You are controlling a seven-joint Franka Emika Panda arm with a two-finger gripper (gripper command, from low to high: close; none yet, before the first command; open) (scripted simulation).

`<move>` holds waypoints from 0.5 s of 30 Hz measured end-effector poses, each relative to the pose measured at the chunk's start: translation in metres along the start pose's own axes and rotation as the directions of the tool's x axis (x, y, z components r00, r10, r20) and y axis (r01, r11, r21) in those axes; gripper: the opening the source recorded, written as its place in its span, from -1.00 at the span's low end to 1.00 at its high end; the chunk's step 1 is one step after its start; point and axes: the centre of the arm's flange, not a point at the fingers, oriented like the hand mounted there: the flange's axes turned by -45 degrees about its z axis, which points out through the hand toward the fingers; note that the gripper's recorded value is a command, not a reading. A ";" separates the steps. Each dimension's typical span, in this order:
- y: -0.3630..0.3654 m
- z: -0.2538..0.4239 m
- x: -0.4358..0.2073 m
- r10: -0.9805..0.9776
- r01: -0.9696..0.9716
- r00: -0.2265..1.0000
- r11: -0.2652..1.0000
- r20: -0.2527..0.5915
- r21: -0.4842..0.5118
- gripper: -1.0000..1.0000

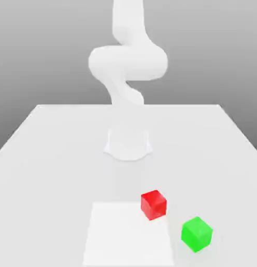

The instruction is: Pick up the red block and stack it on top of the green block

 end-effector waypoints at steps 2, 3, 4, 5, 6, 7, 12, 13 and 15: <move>-0.007 0.051 -0.016 -0.039 0.038 0.996 0.999 0.075 0.017 0.00; -0.011 0.076 -0.027 -0.059 0.056 0.992 0.998 0.111 0.027 0.00; -0.015 0.099 -0.038 -0.079 0.075 0.986 0.997 0.147 0.037 0.00; -0.019 0.121 -0.050 -0.100 0.093 0.978 0.995 0.182 0.048 0.00; -0.023 0.142 -0.064 -0.121 0.111 0.969 0.992 0.216 0.060 0.00; -0.027 0.162 -0.079 -0.143 0.128 0.958 0.989 0.250 0.072 0.00; -0.047 0.249 -0.171 -0.257 0.214 0.872 0.966 0.416 0.147 0.00; -0.050 0.263 -0.194 -0.281 0.231 0.849 0.959 0.448 0.165 0.00; -0.057 0.288 -0.242 -0.332 0.263 0.792 0.943 0.512 0.205 0.00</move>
